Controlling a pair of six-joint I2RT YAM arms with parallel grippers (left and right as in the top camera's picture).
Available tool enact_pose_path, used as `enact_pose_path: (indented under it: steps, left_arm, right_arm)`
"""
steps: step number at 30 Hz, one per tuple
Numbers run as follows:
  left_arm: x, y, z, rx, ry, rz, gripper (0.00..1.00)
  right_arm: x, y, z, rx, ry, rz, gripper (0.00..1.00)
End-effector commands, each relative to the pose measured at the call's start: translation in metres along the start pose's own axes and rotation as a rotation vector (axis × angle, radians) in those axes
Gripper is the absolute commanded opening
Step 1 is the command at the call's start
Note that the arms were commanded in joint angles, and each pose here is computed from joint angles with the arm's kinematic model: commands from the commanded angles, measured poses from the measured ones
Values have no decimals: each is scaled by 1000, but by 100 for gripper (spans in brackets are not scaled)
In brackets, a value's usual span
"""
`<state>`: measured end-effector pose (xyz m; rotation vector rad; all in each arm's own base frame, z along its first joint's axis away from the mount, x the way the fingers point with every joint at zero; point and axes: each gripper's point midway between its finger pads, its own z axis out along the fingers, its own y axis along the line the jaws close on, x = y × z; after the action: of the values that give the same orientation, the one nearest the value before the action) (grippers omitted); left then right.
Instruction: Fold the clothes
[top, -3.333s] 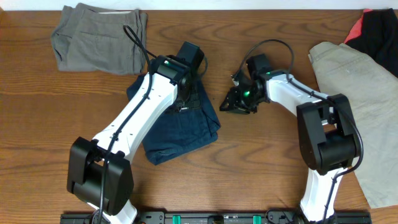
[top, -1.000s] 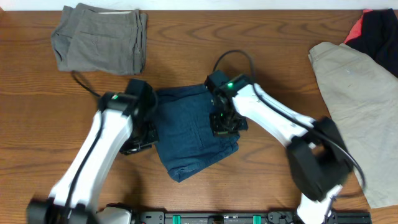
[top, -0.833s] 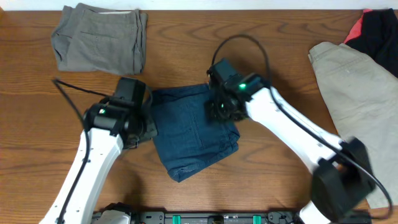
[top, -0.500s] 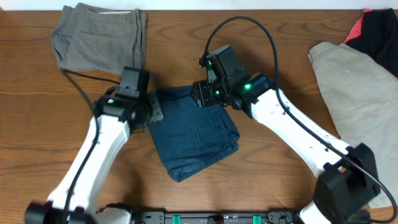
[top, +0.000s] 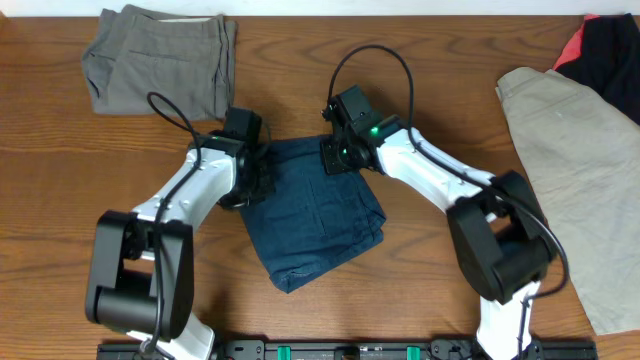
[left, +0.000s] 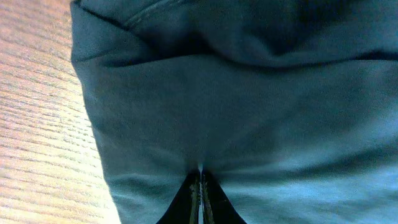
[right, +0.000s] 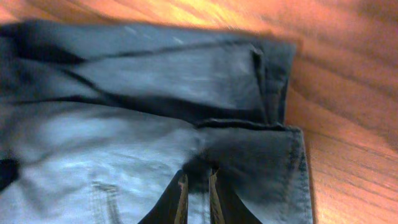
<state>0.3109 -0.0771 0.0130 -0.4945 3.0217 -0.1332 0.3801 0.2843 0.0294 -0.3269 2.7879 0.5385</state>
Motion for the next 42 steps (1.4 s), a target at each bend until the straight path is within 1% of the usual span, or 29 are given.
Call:
enact_pose_path:
  steps: [1,3,6,10,13,17,18,19,20,21,22,23,24,27,30,32,34,39,42]
  left_arm:
    - [-1,21,9,-114,-9,-18,6]
    - [-4,28,9,-151,-24,-23,6]
    - [-7,32,9,-161,-33,-29,6]
    - [-8,37,4,-164,-32,-47,6]
    - [-8,38,-11,-154,-50,-50,6]
    - [-10,35,-46,-117,-110,-52,6]
    - [-9,35,-58,-105,-130,-53,6]
    - [-7,35,-67,-97,-144,-53,11]
    - [-3,37,-78,-91,-155,-54,25]
    - [2,39,-87,-87,-161,-54,59]
    - [8,42,-93,-87,-159,-54,81]
    - [14,45,-99,-90,-154,-54,100]
    - [20,47,-103,-93,-145,-55,98]
    - [40,48,-108,-71,-80,-63,98]
    - [65,31,-102,36,44,-64,98]
    - [75,19,-94,110,96,-62,98]
    - [80,13,-82,160,114,-61,98]
    - [89,24,-45,161,109,-77,98]
    - [93,31,-35,155,118,-98,98]
  right_arm:
    - [8,-18,18,21,42,33,10]
    - [9,-28,22,31,51,52,6]
    - [7,-42,23,44,57,81,2]
    - [3,-57,14,59,55,118,1]
    - [-7,-68,-7,66,33,151,1]
    - [-27,-76,-53,66,-34,186,1]
    - [-32,-78,-69,66,-58,196,4]
    - [-36,-81,-85,65,-83,205,8]
    - [-40,-83,-101,65,-111,214,21]
    - [-44,-87,-117,66,-137,224,49]
    - [-46,-90,-131,67,-161,234,79]
    - [-48,-96,-145,77,-187,246,99]
    - [-50,-102,-157,84,-208,248,99]
    - [-52,-133,-187,149,-266,287,99]
    - [-46,-175,-208,256,-292,367,99]
    - [-37,-201,-215,314,-283,423,99]
    - [-24,-221,-221,346,-253,479,99]
    - [-13,-247,-231,373,-251,550,99]
    - [-12,-250,-233,376,-253,558,99]
